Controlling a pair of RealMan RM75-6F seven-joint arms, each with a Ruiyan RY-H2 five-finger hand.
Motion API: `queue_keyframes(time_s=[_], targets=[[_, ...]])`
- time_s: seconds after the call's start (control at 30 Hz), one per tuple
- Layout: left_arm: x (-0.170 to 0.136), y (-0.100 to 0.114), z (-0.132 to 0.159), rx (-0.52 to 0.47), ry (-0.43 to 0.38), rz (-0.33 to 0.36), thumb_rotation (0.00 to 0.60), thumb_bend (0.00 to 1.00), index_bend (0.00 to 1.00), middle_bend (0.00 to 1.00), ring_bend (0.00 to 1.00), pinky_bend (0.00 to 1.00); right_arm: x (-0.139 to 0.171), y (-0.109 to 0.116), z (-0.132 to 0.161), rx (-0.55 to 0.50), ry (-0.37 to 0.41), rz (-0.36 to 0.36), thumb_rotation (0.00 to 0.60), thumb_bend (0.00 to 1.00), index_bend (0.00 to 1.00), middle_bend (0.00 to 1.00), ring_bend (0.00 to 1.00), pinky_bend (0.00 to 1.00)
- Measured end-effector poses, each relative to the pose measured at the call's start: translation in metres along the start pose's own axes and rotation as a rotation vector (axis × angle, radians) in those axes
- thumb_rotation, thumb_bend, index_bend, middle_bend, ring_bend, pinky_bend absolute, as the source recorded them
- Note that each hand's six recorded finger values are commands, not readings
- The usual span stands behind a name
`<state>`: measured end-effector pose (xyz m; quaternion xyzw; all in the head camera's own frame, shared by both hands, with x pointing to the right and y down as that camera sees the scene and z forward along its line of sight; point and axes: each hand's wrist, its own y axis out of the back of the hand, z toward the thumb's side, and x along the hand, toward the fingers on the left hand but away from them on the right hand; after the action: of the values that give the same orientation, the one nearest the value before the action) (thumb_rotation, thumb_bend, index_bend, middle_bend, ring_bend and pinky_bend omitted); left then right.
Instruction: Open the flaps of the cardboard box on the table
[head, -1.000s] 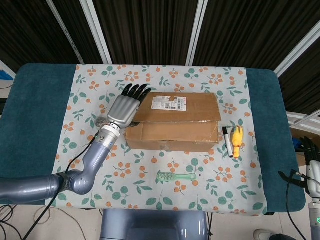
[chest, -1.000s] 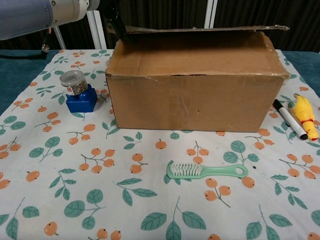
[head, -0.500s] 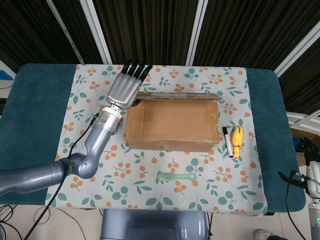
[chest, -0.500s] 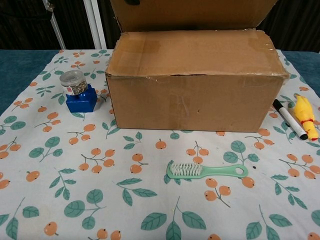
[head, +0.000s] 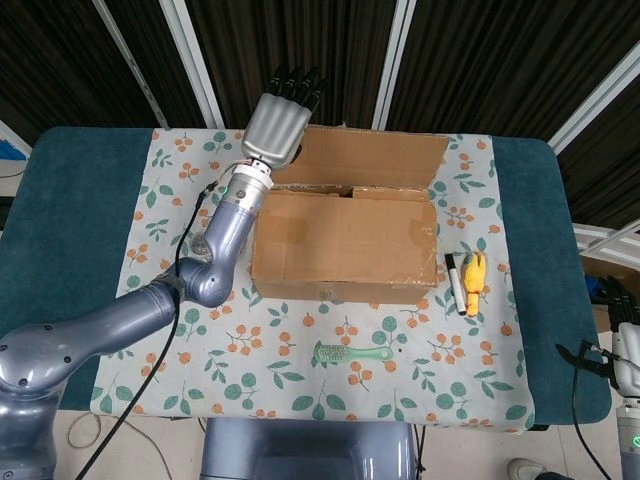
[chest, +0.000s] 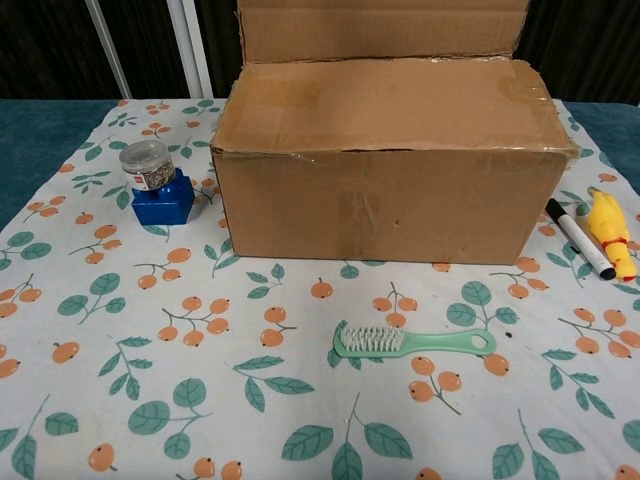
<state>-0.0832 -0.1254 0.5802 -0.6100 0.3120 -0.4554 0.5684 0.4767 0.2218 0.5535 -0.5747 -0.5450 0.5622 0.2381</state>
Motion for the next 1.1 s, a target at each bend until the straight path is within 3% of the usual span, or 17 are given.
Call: queue_keyframes(time_s=[0.33, 0.63, 0.87, 1.1], targets=[[0.011, -0.017, 0.013, 0.018, 0.005, -0.034, 0.600, 0.23, 0.00, 0.00, 0.00, 0.00, 0.001, 0.002, -0.002, -0.010, -0.010, 0.004, 0.600, 0.13, 0.00, 0.00, 0.00, 0.22], [-0.010, -0.021, 0.003, -0.046, -0.020, -0.046, 0.600, 0.23, 0.00, 0.00, 0.00, 0.00, 0.000, 0.002, -0.005, -0.005, -0.018, 0.005, 0.600, 0.13, 0.00, 0.00, 0.00, 0.22], [-0.064, -0.023, -0.016, -0.117, -0.057, -0.060, 0.600, 0.21, 0.00, 0.00, 0.00, 0.00, -0.002, 0.003, -0.007, 0.010, -0.031, -0.004, 0.600, 0.13, 0.00, 0.00, 0.00, 0.22], [-0.154, -0.022, -0.080, -0.176, 0.021, -0.062, 0.600, 0.19, 0.00, 0.00, 0.00, 0.00, -0.002, 0.002, -0.006, 0.043, -0.032, -0.008, 0.600, 0.13, 0.00, 0.00, 0.00, 0.22]])
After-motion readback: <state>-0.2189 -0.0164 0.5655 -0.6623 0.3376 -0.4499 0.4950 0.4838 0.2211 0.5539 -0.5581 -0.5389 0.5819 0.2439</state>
